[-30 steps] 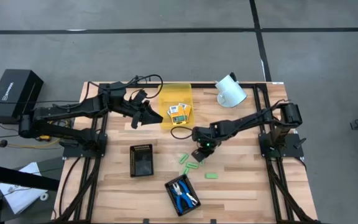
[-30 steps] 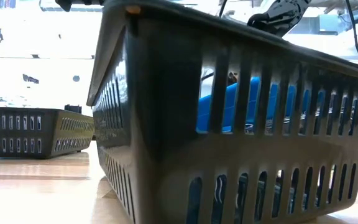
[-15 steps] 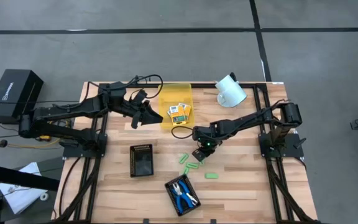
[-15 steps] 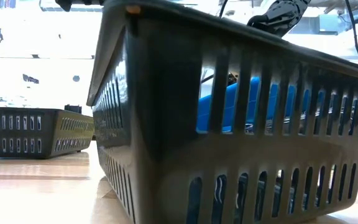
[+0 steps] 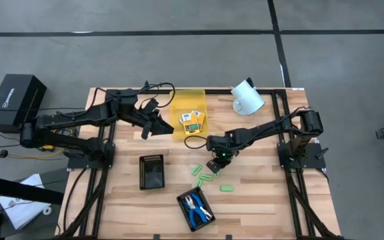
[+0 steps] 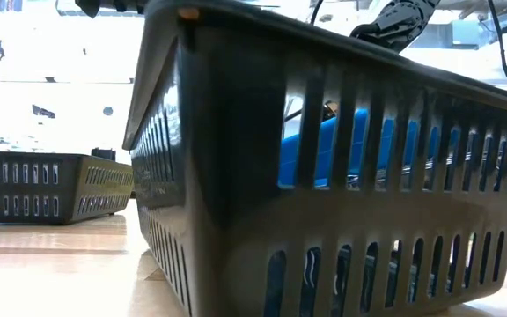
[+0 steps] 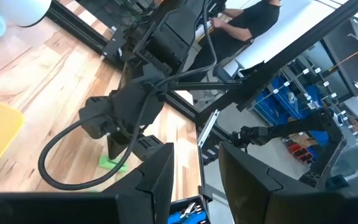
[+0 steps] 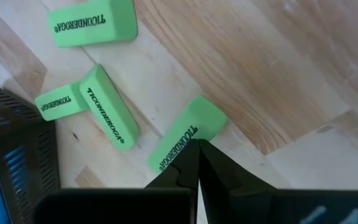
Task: Pick & Place School Supplies
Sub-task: Put the green eraser into the left black bin
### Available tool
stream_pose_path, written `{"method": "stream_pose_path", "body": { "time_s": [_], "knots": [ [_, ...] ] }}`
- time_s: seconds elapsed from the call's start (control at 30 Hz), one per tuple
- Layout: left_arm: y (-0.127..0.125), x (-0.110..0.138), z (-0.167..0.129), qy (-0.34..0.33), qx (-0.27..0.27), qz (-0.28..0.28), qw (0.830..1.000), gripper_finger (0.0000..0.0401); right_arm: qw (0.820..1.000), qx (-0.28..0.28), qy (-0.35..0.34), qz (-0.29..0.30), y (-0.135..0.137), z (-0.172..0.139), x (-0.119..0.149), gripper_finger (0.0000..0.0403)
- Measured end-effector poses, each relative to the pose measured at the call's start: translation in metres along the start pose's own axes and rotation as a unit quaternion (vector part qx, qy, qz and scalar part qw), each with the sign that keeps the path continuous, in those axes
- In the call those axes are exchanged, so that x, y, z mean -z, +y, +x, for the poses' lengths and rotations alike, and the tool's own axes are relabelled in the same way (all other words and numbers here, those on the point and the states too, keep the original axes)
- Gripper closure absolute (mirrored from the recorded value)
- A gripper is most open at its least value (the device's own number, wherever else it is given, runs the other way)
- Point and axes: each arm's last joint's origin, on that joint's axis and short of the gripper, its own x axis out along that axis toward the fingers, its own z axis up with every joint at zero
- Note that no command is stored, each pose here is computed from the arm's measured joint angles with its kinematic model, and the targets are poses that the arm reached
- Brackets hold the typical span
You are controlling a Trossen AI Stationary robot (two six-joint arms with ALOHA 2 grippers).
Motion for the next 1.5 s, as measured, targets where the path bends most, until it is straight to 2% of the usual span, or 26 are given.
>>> {"method": "stream_pose_path", "body": {
  "time_s": [0.3, 0.53, 0.87, 1.5],
  "knots": [
    [0.000, 0.000, 0.000, 0.000, 0.000, 0.000, 1.000, 0.0280, 0.999, -0.019, 0.000, 0.031, -0.014, 0.011, 0.008, 0.0403],
    [0.000, 0.000, 0.000, 0.000, 0.000, 0.000, 1.000, 0.0280, 0.999, -0.033, -0.008, 0.026, -0.016, 0.011, 0.004, 0.0402],
    [0.000, 0.000, 0.000, 0.001, 0.000, -0.001, 1.000, 0.0280, 1.000, -0.013, -0.012, 0.026, -0.024, 0.010, -0.001, 0.0346],
    [0.001, 0.000, 0.000, 0.001, -0.002, -0.001, 1.000, 0.0280, 0.999, -0.012, -0.024, 0.037, -0.032, 0.014, 0.002, 0.0344]
  ]
}}
